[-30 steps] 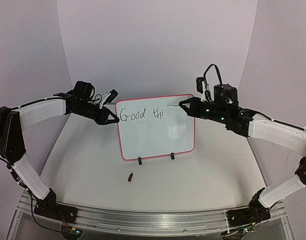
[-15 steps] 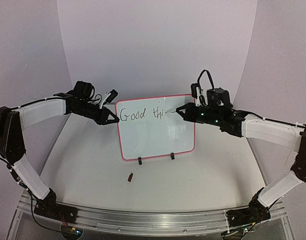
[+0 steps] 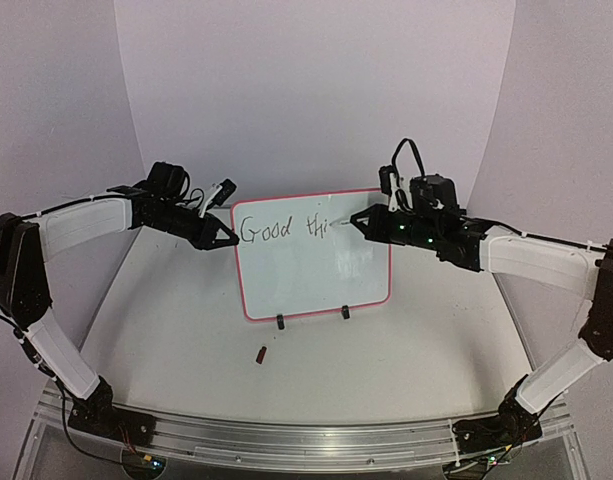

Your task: Write a sentence on the whiteboard

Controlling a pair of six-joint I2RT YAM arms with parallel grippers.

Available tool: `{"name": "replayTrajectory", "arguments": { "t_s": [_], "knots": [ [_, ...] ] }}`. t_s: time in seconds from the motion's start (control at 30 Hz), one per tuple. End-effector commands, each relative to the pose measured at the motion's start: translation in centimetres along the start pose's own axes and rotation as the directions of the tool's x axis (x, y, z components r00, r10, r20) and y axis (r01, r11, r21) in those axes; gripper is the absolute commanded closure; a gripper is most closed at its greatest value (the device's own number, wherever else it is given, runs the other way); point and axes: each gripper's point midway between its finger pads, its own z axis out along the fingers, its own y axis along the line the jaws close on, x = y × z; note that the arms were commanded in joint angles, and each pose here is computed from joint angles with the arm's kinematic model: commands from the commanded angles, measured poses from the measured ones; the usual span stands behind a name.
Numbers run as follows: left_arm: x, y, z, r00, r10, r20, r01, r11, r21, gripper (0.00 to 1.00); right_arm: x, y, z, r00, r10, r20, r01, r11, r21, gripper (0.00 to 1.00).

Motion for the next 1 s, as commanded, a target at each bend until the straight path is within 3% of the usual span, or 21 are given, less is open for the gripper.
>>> {"name": "replayTrajectory", "arguments": {
  "t_s": [0.0,0.57,0.97],
  "knots": [
    [0.2,1.1,0.2,0.999,0.034,-0.030,-0.036,0.997,-0.066,1.00,-2.1,0.7,0.0,0.998,-0.015,0.053,0.015,1.000,-0.005,1.00],
    [0.2,1.2,0.2,0.999,0.032,-0.029,-0.034,0.997,-0.066,1.00,1.4,-1.1,0.6,1.000,0.017,-0.023,-0.017,1.000,0.027,1.00],
    [0.1,1.1,0.1,0.999,0.036,-0.028,-0.037,0.997,-0.068,1.00,-1.6,0.0,-0.3,0.997,0.025,0.069,-0.026,1.000,0.010,1.00]
  ]
}}
